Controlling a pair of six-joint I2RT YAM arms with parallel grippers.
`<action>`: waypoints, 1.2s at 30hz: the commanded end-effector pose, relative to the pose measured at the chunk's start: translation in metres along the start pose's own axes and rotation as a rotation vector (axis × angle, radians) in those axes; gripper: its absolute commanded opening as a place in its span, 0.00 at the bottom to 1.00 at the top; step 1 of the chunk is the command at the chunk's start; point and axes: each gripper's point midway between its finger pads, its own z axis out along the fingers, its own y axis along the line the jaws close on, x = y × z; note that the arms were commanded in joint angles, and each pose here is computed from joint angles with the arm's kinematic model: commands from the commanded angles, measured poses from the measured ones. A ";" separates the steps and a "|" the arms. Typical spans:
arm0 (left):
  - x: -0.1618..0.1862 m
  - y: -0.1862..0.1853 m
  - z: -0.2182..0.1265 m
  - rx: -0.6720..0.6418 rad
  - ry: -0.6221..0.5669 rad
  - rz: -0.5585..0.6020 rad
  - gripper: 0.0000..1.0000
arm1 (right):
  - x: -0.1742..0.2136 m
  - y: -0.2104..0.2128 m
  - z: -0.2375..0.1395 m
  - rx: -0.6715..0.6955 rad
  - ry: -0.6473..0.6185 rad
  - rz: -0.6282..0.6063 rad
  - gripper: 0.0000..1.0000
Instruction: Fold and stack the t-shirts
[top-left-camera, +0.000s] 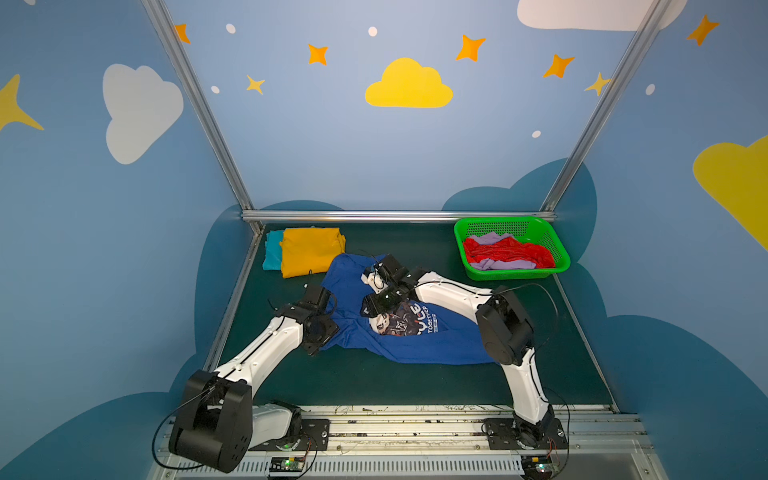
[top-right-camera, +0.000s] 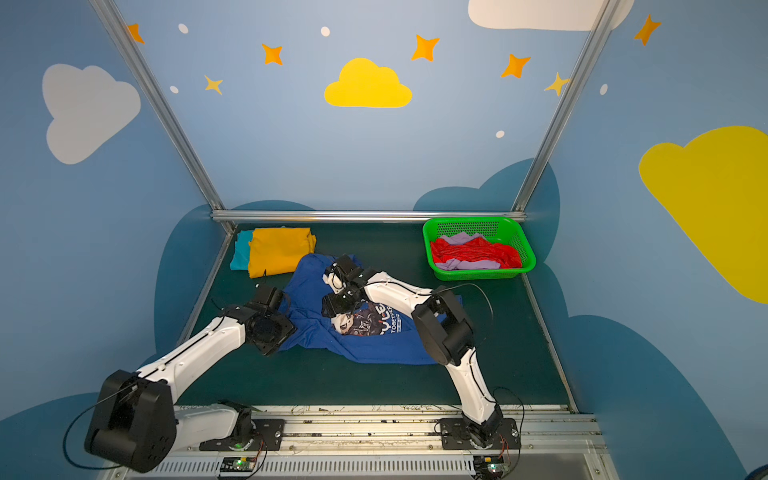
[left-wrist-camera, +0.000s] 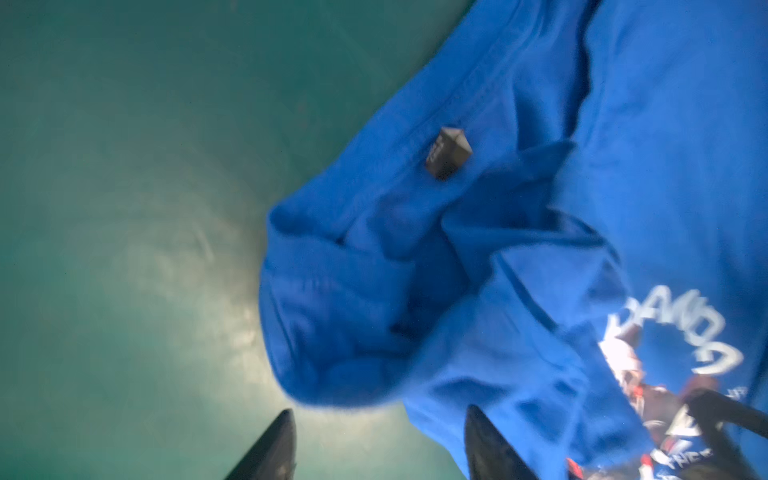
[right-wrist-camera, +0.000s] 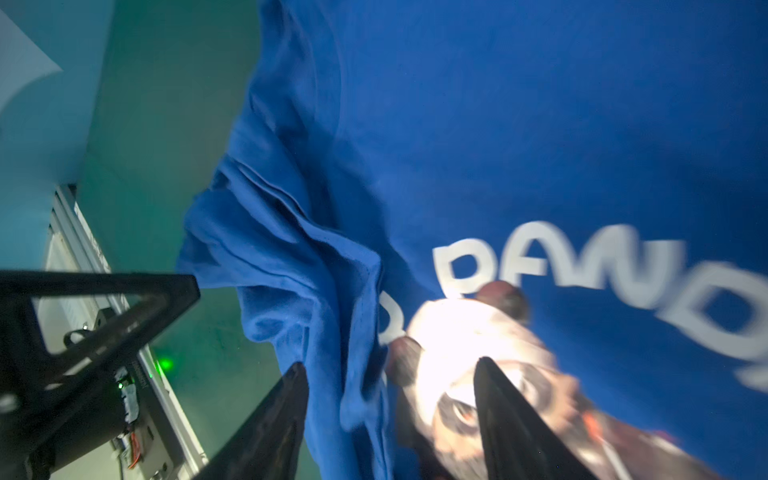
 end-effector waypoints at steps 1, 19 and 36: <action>-0.005 -0.005 0.008 0.019 0.024 0.009 0.47 | 0.013 0.009 0.010 -0.060 0.082 0.052 0.65; -0.007 0.083 -0.001 -0.146 0.107 -0.105 0.04 | -0.050 0.000 0.005 -0.054 -0.029 0.070 0.00; -0.002 0.097 -0.016 -0.192 0.092 -0.198 0.17 | -0.060 -0.026 0.022 0.033 -0.037 0.091 0.50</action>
